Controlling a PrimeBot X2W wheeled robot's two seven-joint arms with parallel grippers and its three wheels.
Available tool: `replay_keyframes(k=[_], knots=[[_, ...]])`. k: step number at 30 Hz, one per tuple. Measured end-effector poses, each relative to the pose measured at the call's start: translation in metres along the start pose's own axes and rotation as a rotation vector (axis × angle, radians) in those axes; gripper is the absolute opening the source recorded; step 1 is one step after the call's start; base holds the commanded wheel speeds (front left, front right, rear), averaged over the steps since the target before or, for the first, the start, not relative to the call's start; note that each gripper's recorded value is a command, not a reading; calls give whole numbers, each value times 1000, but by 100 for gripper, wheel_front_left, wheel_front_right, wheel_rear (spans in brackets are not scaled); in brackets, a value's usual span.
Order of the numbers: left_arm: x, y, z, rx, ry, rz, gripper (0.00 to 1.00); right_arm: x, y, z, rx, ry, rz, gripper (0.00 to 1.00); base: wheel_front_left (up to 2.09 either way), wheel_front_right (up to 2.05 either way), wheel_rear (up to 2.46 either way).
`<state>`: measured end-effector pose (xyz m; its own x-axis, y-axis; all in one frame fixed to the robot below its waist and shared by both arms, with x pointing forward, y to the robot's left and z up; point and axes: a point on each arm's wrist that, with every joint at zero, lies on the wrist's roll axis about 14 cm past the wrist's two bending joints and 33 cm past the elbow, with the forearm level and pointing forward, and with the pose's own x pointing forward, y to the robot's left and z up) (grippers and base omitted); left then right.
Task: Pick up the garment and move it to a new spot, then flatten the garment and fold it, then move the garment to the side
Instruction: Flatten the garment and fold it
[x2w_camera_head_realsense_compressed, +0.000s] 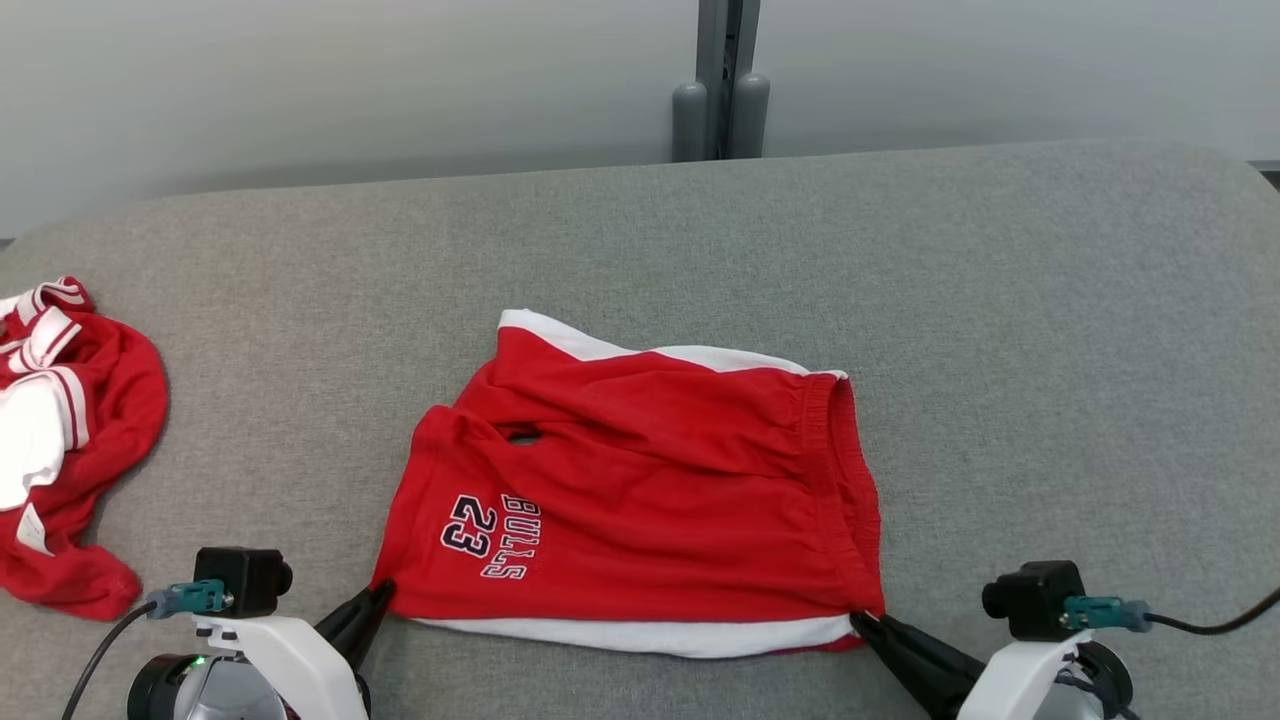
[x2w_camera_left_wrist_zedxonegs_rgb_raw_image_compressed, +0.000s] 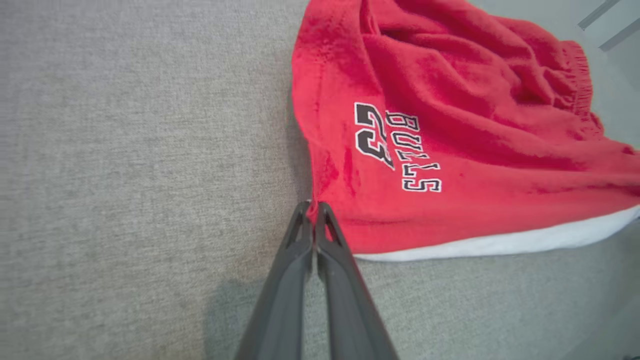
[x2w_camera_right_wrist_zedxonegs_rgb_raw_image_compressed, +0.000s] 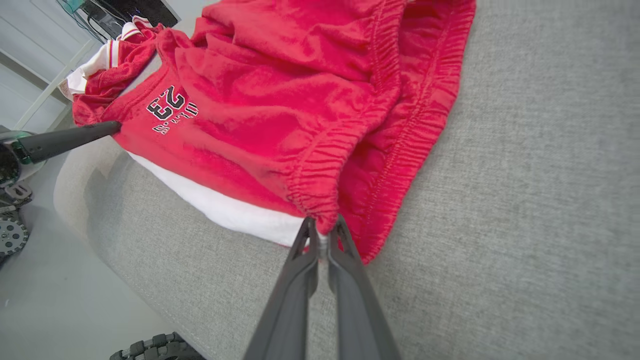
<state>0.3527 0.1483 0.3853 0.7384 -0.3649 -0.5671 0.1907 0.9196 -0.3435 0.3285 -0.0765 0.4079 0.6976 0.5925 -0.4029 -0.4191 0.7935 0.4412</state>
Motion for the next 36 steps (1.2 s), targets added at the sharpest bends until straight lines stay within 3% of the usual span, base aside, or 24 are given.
replay_keyframes(k=[10,17,29,36], knots=[[-18,-31,38,-18,-153,-99,0,-12,10,35,-12,-141,46,0,0,0,0],[-8,-43,84,5,-212,-167,0,-5,14,81,-29,-247,94,0,0,0,0],[64,-25,205,171,-275,-153,0,51,2,195,-135,-374,195,0,0,0,0],[128,-11,269,238,-298,-112,0,102,-24,254,-276,-417,195,0,0,0,0]])
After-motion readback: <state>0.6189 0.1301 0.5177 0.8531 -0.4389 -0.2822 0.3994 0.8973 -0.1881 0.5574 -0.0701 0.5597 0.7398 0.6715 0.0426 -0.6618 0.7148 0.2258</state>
